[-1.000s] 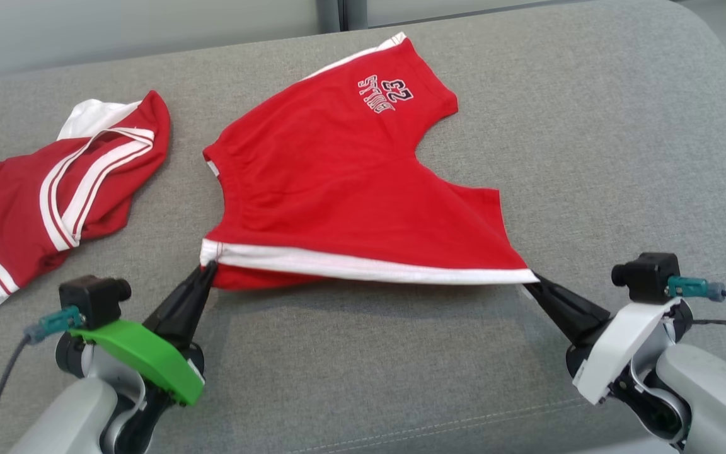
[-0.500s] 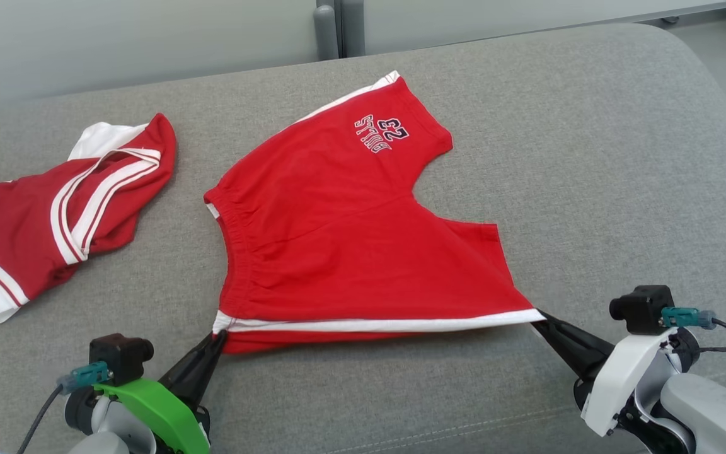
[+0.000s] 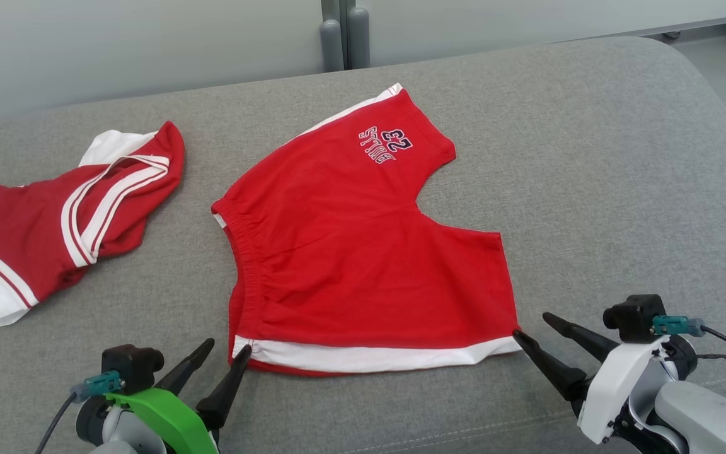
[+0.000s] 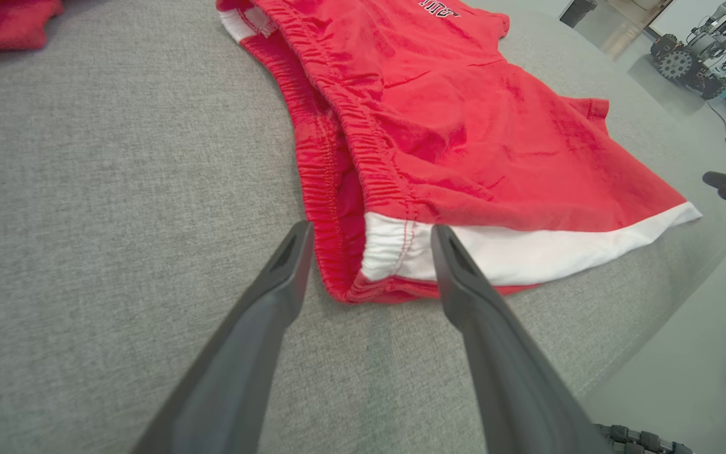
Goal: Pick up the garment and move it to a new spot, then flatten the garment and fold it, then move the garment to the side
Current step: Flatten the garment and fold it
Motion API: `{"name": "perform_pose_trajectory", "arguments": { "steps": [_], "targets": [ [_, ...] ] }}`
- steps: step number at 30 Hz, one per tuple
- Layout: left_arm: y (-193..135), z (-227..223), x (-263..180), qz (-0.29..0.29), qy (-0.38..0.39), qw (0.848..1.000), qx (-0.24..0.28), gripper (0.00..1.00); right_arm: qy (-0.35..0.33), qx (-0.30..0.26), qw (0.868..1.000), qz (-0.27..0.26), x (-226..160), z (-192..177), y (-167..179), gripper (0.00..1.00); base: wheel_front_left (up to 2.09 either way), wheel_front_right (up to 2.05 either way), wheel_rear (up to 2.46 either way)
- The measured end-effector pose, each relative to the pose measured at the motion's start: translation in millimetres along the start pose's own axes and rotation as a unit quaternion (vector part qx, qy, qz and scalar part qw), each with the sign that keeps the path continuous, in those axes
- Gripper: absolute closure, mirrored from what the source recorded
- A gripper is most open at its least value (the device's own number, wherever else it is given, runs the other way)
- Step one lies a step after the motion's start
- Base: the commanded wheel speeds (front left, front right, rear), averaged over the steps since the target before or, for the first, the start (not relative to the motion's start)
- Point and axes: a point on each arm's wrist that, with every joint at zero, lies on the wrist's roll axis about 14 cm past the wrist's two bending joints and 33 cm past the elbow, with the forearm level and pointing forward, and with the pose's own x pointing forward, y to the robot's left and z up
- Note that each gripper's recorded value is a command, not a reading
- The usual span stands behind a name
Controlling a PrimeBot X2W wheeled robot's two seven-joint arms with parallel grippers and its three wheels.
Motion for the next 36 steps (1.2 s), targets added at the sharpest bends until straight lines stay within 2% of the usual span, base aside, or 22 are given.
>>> {"name": "perform_pose_trajectory", "arguments": {
  "steps": [10,16,19,24,25,28,31,36],
  "targets": [
    [7.6,8.7,-6.3,0.01,-0.014,1.0,0.011,0.0,-0.012,-0.005,1.0,0.007,3.6,8.4,4.0,0.0,0.0,0.0,0.0],
    [16.4,32.9,-9.5,0.023,-0.049,0.998,0.026,0.0,-0.056,-0.029,0.998,-0.005,7.1,41.2,-5.0,0.0,0.0,0.0,0.0],
    [21.3,52.8,-10.4,0.041,-0.081,0.996,0.026,0.0,-0.101,-0.034,0.994,-0.022,8.8,71.8,-9.0,0.0,0.0,0.0,0.0],
    [24.6,99.0,-10.8,0.068,-0.156,0.985,0.017,0.0,-0.193,-0.033,0.978,-0.073,2.3,129.0,-22.5,0.0,0.0,0.0,0.0],
    [26.3,109.0,-11.9,0.078,-0.174,0.982,0.02,0.0,-0.226,-0.029,0.969,-0.097,-2.5,149.5,-30.4,0.0,0.0,0.0,0.0],
    [32.3,119.6,-15.3,0.096,-0.189,0.977,0.036,0.0,-0.267,-0.032,0.954,-0.131,-11.0,173.7,-40.0,0.0,0.0,0.0,0.0],
    [38.9,129.9,-20.7,0.119,-0.209,0.97,0.041,0.0,-0.298,-0.035,0.94,-0.164,-21.1,190.7,-49.9,0.0,0.0,0.0,0.0],
    [46.1,137.1,-28.7,0.144,-0.229,0.962,0.045,0.0,-0.31,-0.034,0.931,-0.187,-31.4,189.1,-58.4,0.0,0.0,0.0,0.0]
  ]
}}
